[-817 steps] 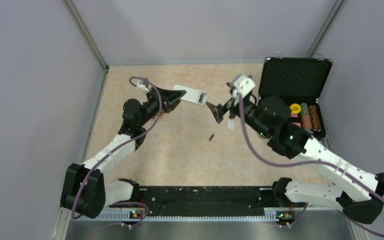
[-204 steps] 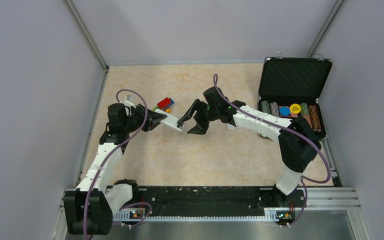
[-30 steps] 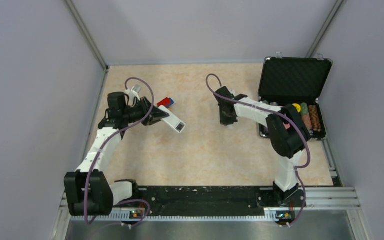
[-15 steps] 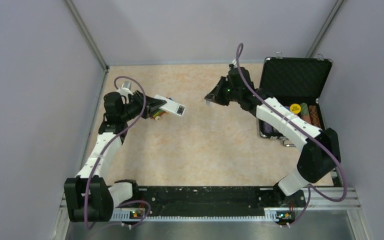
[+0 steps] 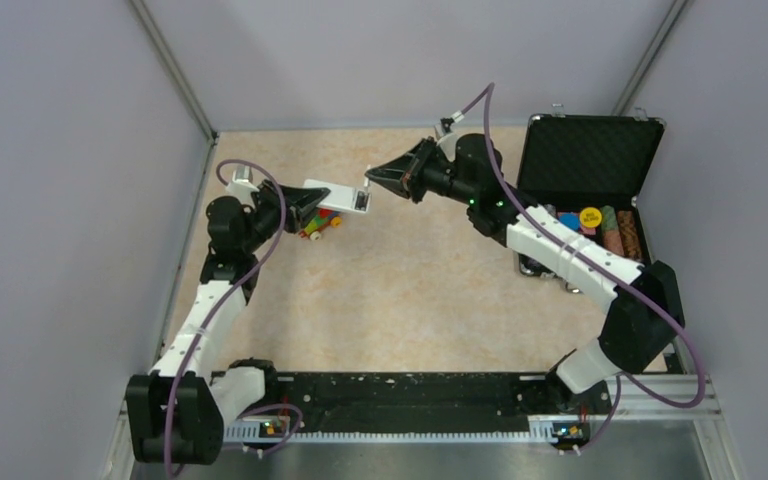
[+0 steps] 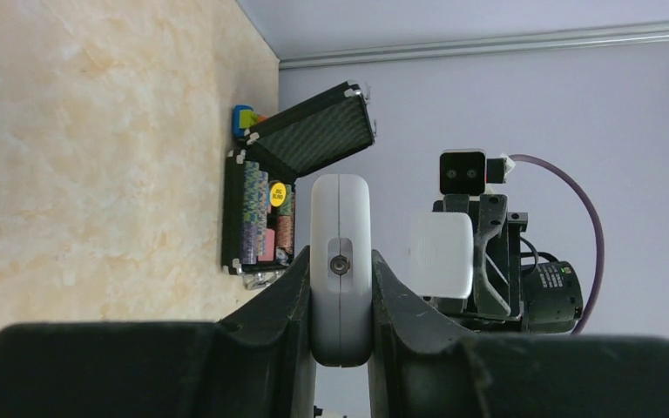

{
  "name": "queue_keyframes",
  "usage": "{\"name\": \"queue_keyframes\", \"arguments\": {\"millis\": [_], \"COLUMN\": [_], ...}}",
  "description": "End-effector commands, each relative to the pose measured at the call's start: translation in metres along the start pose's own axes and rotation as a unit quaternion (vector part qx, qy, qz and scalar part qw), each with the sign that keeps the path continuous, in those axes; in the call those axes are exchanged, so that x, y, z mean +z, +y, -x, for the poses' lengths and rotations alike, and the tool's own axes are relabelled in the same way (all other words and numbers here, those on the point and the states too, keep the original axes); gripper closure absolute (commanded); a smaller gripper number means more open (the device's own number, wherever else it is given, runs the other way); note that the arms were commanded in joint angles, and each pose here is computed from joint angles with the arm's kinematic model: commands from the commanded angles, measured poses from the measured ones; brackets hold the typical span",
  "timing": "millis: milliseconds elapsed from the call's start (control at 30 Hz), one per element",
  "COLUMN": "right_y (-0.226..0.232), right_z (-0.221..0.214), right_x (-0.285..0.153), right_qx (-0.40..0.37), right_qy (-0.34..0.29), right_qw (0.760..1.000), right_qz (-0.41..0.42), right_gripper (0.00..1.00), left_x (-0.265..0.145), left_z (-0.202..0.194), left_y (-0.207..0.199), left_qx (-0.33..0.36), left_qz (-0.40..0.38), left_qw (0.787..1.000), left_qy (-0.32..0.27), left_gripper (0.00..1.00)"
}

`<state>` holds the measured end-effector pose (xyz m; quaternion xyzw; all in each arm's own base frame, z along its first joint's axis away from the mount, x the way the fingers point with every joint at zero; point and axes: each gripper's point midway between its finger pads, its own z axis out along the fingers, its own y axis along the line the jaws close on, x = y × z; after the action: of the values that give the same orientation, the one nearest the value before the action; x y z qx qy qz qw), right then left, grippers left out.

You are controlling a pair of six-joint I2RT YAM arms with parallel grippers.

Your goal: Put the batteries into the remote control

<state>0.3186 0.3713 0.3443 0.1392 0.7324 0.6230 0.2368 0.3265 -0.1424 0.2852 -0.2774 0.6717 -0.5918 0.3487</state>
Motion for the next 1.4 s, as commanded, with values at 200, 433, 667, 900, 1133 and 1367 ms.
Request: {"name": "queue_keyframes", "arguments": {"millis": [200, 433, 667, 900, 1133, 1367], "right_y": [0.046, 0.037, 0.027, 0.019, 0.016, 0.010], "right_z": [-0.030, -0.034, -0.041, -0.045, -0.040, -0.039], "right_x": [0.008, 0.013, 0.023, 0.025, 0.022, 0.022], "right_qx": [0.027, 0.030, 0.033, 0.044, 0.036, 0.032], "right_qy": [0.033, 0.032, 0.042, 0.045, 0.032, 0.025], "right_qw": [0.996, 0.997, 0.997, 0.997, 0.998, 0.999], "right_qz": [0.075, 0.061, 0.050, 0.040, 0.030, 0.020], "right_gripper": [1.00, 1.00, 1.00, 1.00, 1.00, 1.00], "left_x": [-0.005, -0.005, -0.005, -0.004, -0.004, -0.004], "left_z": [0.002, 0.001, 0.000, 0.001, 0.000, 0.000], "left_y": [-0.036, -0.031, -0.031, -0.032, -0.028, -0.027], "left_qx": [0.025, 0.003, -0.006, -0.008, -0.010, -0.010], "left_qz": [-0.057, -0.032, -0.027, -0.029, -0.025, -0.024], "left_qw": [0.998, 0.999, 0.999, 0.999, 0.999, 1.000], "left_qy": [-0.026, -0.022, -0.018, -0.018, -0.018, -0.016], "left_gripper": [1.00, 1.00, 1.00, 1.00, 1.00, 1.00]}}
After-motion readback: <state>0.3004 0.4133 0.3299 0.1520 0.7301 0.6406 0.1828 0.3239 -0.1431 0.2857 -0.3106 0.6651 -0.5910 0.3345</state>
